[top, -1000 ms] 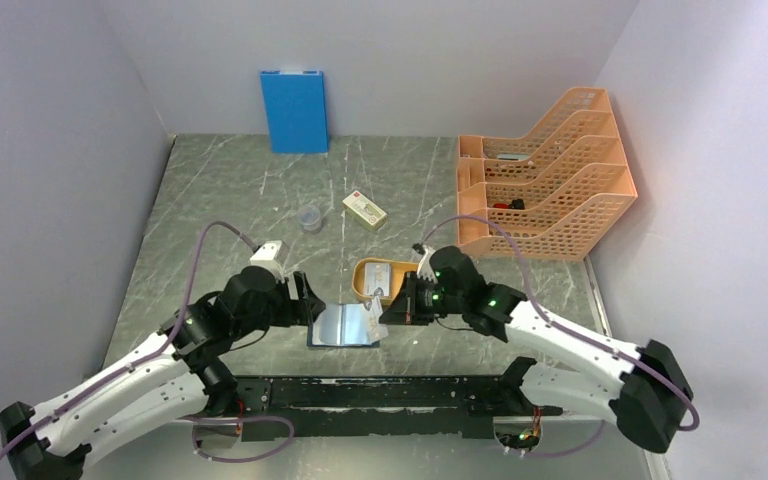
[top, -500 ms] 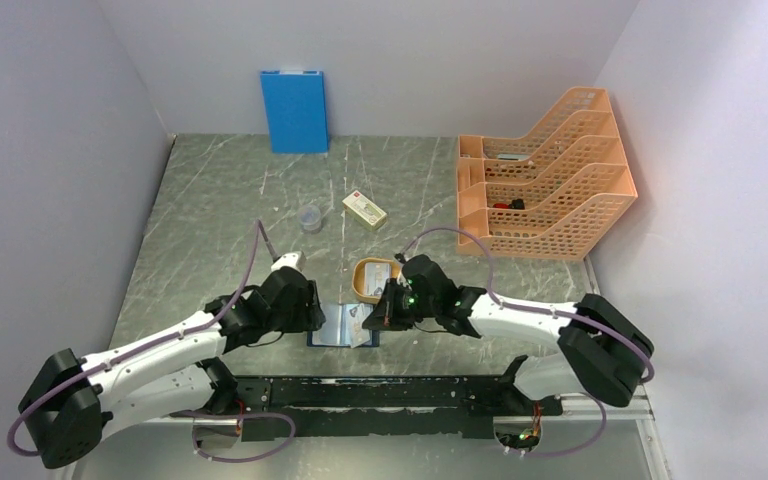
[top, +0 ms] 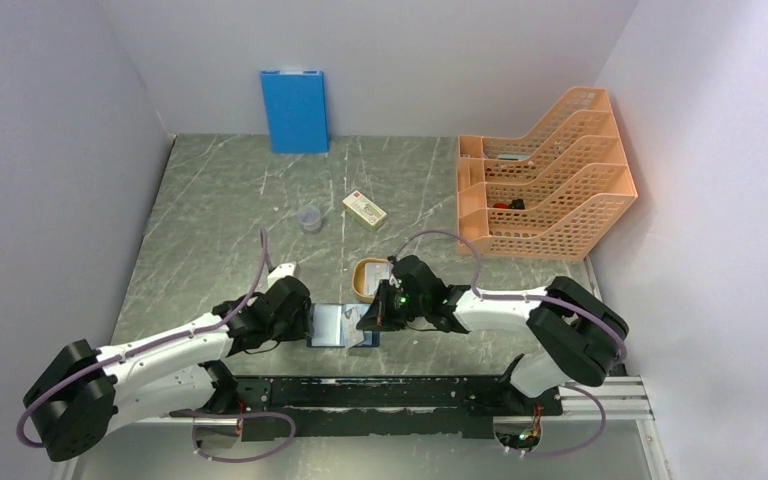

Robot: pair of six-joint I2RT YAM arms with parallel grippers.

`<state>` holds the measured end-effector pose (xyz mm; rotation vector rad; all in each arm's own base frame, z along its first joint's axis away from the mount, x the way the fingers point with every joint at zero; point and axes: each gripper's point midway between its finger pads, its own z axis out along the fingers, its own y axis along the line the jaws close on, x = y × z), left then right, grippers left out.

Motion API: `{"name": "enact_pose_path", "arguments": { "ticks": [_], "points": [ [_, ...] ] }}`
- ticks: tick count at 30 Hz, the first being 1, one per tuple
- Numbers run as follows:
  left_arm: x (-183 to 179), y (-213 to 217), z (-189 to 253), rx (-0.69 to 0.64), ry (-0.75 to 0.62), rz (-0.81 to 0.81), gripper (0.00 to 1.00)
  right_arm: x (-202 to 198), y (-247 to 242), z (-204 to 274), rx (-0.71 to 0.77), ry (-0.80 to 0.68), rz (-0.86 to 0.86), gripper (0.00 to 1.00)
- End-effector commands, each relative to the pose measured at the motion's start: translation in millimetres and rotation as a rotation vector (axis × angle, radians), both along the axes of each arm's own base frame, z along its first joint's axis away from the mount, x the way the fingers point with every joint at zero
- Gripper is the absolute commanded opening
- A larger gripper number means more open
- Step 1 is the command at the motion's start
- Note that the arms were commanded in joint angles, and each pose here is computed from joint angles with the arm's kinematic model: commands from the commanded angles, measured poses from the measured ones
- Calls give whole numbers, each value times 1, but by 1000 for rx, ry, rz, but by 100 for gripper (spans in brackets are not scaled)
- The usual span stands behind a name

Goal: Put the credit cards into the card holder
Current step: Insert the credit card into the card holder.

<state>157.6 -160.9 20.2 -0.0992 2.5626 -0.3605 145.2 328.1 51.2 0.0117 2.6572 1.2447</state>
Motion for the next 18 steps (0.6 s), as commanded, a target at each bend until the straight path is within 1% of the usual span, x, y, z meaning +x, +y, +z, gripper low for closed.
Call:
{"name": "enact_pose_path", "arguments": {
  "ticks": [1,10,18],
  "points": [
    [3,1,-6,0,-11,26,48,5,12,7,38,-7,4,0],
    [-4,3,-14,-10,10,28,46,6,14,-1,25,14,-1,0],
    [-9,5,-18,-20,26,32,44,10,14,-12,16,43,-50,0]
  ]
}}
